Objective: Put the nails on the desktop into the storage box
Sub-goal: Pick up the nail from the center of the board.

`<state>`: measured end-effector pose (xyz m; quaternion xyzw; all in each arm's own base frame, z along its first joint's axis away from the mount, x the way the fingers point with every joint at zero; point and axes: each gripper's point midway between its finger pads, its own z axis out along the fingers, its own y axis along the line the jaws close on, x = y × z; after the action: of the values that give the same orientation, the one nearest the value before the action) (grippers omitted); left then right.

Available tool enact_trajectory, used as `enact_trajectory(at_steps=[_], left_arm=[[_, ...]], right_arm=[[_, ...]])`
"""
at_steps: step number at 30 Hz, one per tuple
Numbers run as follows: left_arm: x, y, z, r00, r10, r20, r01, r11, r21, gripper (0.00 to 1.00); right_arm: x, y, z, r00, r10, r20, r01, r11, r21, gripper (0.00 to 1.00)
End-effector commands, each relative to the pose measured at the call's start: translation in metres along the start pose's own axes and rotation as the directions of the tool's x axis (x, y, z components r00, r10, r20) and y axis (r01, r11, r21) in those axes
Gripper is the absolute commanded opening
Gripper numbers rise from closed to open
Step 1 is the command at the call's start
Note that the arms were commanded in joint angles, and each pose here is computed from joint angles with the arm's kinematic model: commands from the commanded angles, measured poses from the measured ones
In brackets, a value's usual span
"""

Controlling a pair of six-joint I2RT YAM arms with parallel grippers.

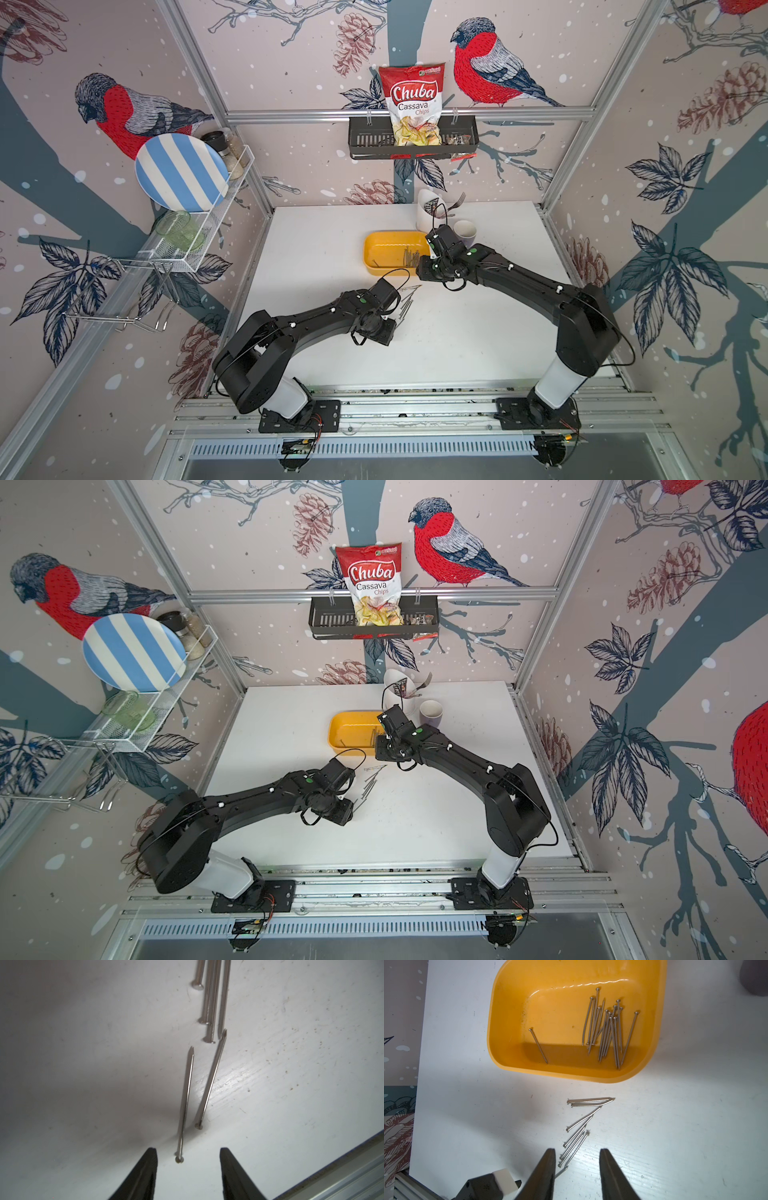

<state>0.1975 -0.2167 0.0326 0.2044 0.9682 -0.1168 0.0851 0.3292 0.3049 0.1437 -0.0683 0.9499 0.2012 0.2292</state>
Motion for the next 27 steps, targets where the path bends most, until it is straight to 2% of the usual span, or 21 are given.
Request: enact_trajectory(at_steps=[1, 8, 18, 27], left_arm=[[0.012, 0.008, 0.002, 0.998, -0.059, -0.022, 0.058, 0.998, -0.032, 0.51], [0.020, 0.019, 0.012, 0.994, -0.082, -0.066, 0.075, 0.991, -0.107, 0.49], [0.023, 0.021, 0.028, 0.990, -0.029, -0.140, 0.002, 0.983, -0.186, 0.41], [0.026, 0.021, 0.044, 0.982, -0.053, -0.183, 0.014, 0.977, -0.211, 0.28]], right_arm=[[-0.003, 0.003, -0.003, 1.000, -0.017, 0.015, 0.018, 1.000, -0.005, 0.39], [-0.020, -0.006, -0.016, 0.998, -0.068, 0.011, 0.068, 0.998, -0.010, 0.40], [-0.036, -0.028, -0.035, 0.997, -0.047, 0.054, 0.048, 0.999, -0.022, 0.40], [-0.055, -0.041, -0.045, 0.997, -0.042, 0.072, 0.045, 0.998, -0.037, 0.41]])
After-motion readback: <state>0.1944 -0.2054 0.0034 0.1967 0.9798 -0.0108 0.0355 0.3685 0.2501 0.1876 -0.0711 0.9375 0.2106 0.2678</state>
